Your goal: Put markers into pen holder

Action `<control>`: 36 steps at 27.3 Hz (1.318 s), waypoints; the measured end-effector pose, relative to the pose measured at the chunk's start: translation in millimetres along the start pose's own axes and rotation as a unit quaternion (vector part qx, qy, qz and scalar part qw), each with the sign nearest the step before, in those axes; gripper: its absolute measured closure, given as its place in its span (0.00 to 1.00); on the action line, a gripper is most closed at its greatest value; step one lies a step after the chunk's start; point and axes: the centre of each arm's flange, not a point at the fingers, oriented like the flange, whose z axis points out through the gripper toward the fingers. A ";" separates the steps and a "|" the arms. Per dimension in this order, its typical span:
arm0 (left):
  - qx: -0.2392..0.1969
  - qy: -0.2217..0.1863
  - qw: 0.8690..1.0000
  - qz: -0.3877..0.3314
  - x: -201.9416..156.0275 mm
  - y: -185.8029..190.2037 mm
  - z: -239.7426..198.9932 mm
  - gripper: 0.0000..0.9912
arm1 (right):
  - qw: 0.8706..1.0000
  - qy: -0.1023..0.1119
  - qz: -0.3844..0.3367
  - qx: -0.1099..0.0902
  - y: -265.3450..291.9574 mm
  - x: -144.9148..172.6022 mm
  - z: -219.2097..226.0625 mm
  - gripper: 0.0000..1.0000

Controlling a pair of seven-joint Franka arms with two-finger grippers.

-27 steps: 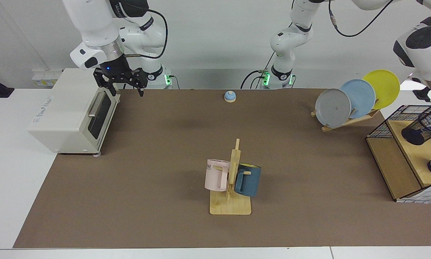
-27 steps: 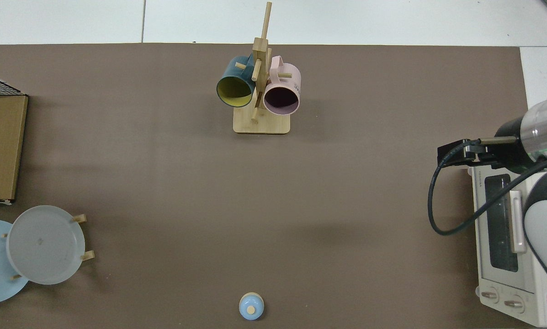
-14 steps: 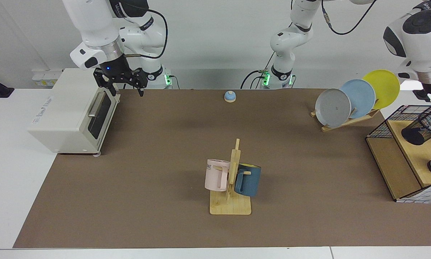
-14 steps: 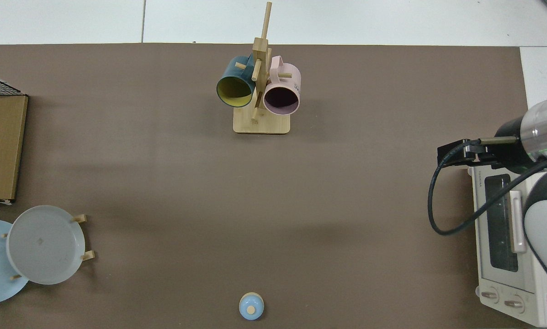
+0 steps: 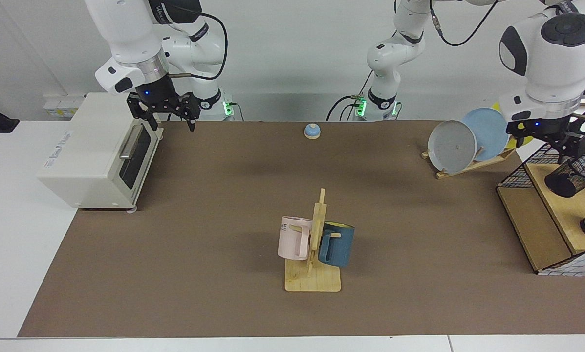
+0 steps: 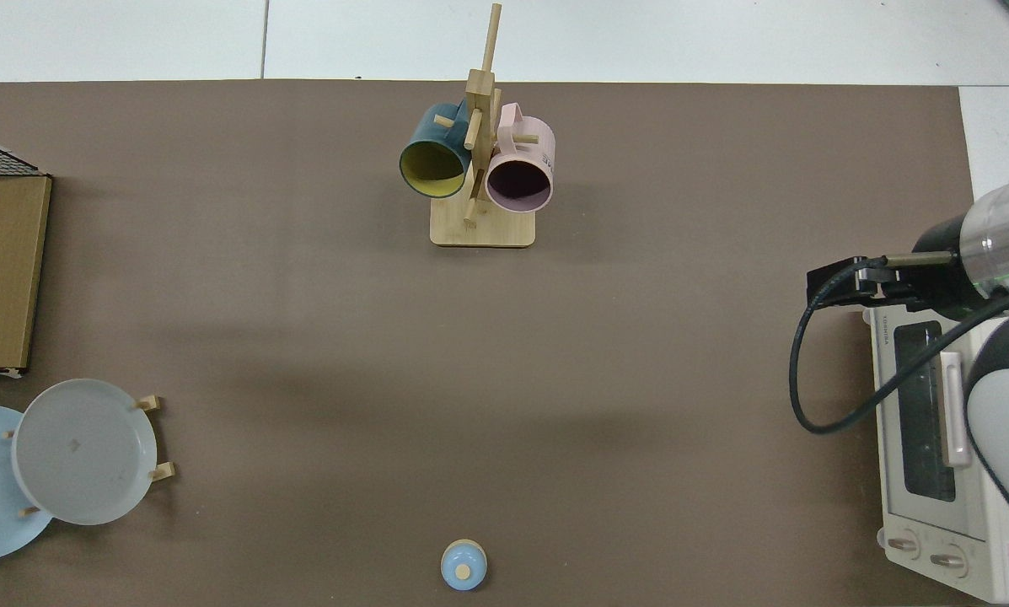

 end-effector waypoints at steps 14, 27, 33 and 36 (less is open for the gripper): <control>-0.144 0.047 0.932 -0.329 67.5 68.8 -39.6 0.00 | 1.000 0.000 0.000 0.000 0.0 0.0 0.0 0.00; -0.178 0.057 0.888 -0.419 56.3 87.1 -79.8 0.00 | 1.000 0.000 0.000 0.000 0.0 0.0 0.0 0.00; -0.179 0.056 0.887 -0.421 54.9 86.3 -78.6 0.00 | 1.000 0.000 0.000 0.000 0.0 0.0 0.0 0.00; -0.179 0.055 0.888 -0.420 56.1 87.1 -78.7 0.00 | 1.000 0.000 0.000 0.000 0.0 0.0 0.0 0.00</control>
